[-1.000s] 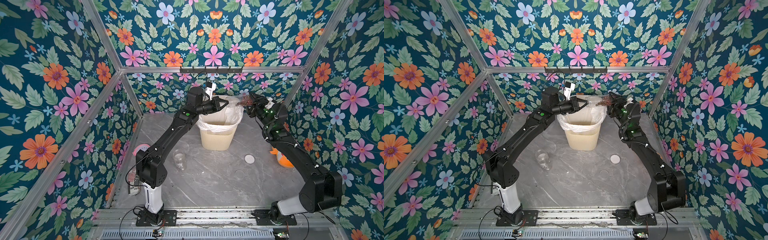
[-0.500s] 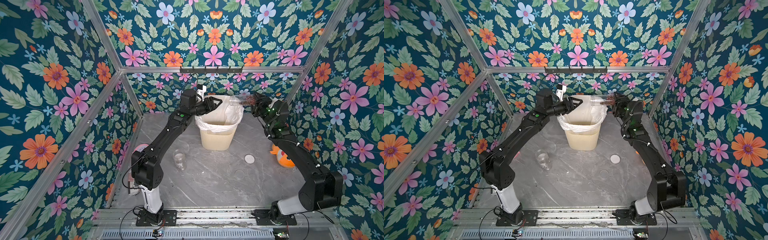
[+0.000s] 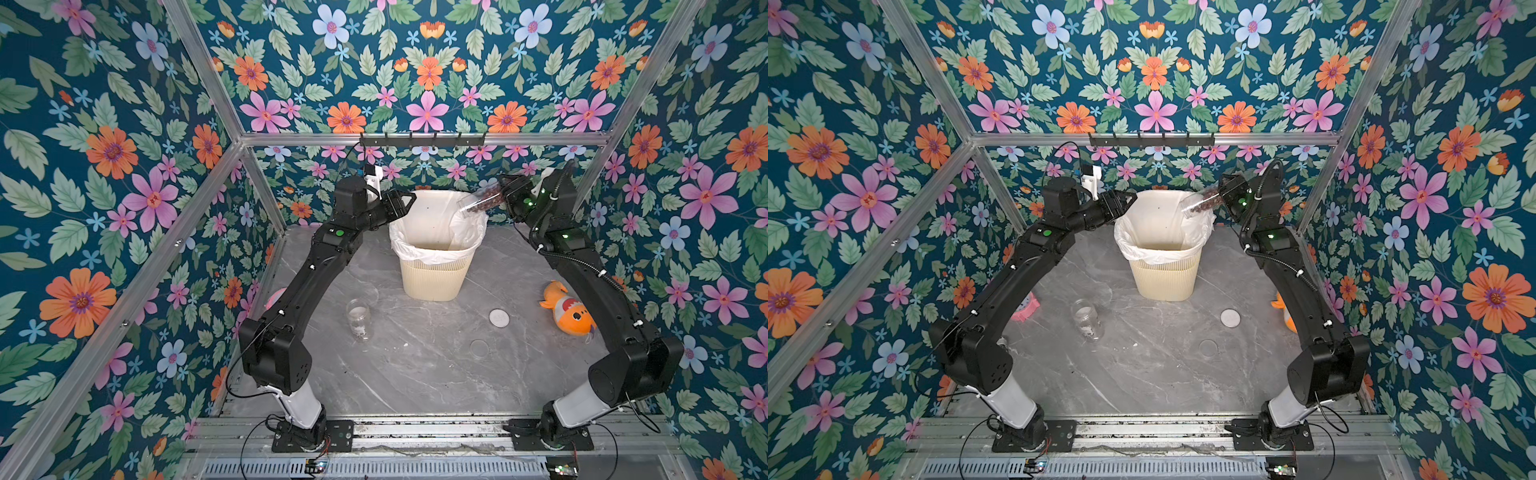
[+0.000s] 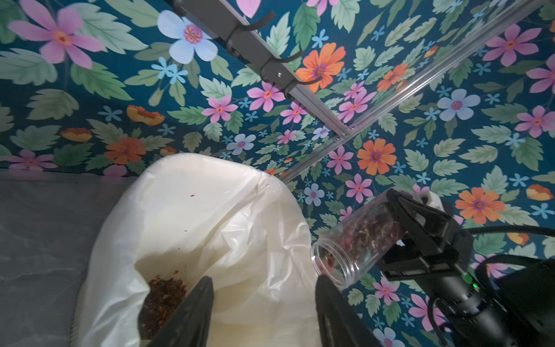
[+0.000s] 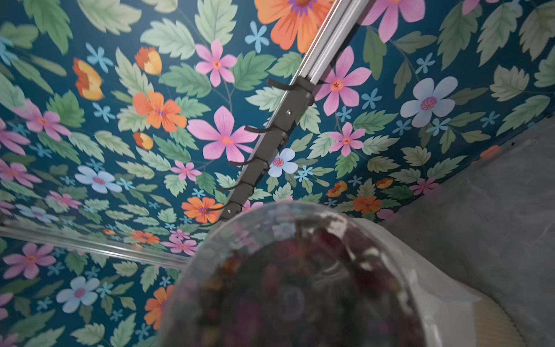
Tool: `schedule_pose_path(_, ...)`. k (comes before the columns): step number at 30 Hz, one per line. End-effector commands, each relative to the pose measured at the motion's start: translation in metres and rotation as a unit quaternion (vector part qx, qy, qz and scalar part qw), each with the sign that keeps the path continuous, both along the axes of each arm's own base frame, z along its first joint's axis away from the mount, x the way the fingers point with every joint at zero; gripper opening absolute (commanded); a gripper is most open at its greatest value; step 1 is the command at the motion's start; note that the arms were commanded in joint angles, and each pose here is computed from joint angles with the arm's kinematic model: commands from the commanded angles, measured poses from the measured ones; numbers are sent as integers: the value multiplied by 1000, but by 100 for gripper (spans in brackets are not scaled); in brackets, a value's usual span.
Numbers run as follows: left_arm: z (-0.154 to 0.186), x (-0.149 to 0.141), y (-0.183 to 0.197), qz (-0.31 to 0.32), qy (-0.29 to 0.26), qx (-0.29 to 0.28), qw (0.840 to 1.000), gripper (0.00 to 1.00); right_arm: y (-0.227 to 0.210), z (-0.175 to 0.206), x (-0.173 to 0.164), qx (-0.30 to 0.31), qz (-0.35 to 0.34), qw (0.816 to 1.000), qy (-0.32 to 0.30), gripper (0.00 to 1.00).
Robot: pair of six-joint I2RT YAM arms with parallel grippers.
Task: Empty the moldy dried flower tea in the jars
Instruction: Pour the moldy dried flower tea into the trash bin.
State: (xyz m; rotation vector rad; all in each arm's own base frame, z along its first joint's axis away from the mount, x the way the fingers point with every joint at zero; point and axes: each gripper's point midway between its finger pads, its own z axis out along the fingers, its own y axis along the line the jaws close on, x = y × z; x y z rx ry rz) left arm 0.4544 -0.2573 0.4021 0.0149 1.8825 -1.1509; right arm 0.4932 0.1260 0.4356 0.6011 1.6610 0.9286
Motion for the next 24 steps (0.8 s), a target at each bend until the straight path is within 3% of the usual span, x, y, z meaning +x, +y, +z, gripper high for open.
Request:
schedule_pose_path(1, 3, -1, 13, 12, -19, 14, 1000, 57, 11, 6, -1, -145, -3, 989, -23, 47)
schedule_pose_path(4, 1, -2, 24, 19, -21, 20, 999, 56, 37, 11, 1, -262, 1, 964, -45, 49)
schedule_pose_path(8, -3, -3, 35, 24, -21, 21, 999, 56, 72, 15, 2, -362, 20, 928, -84, 50)
schedule_pose_path(10, -7, -5, 40, 26, -18, 22, 999, 56, 90, 12, 4, -421, 33, 901, -99, 52)
schedule_pose_path(14, -15, -7, 51, 32, -13, 23, 999, 56, 120, -9, 14, -546, 58, 830, -103, 54)
schedule_pose_path(16, -18, -9, 55, 34, -12, 21, 999, 56, 129, -16, 16, -577, 65, 808, -101, 55)
schedule_pose_path(19, -20, -10, 62, 36, -10, 20, 999, 55, 138, -16, 14, -587, 71, 799, -110, 54)
schedule_pose_path(24, -22, -13, 67, 37, -10, 16, 999, 55, 137, -11, 12, -548, 86, 825, -107, 55)
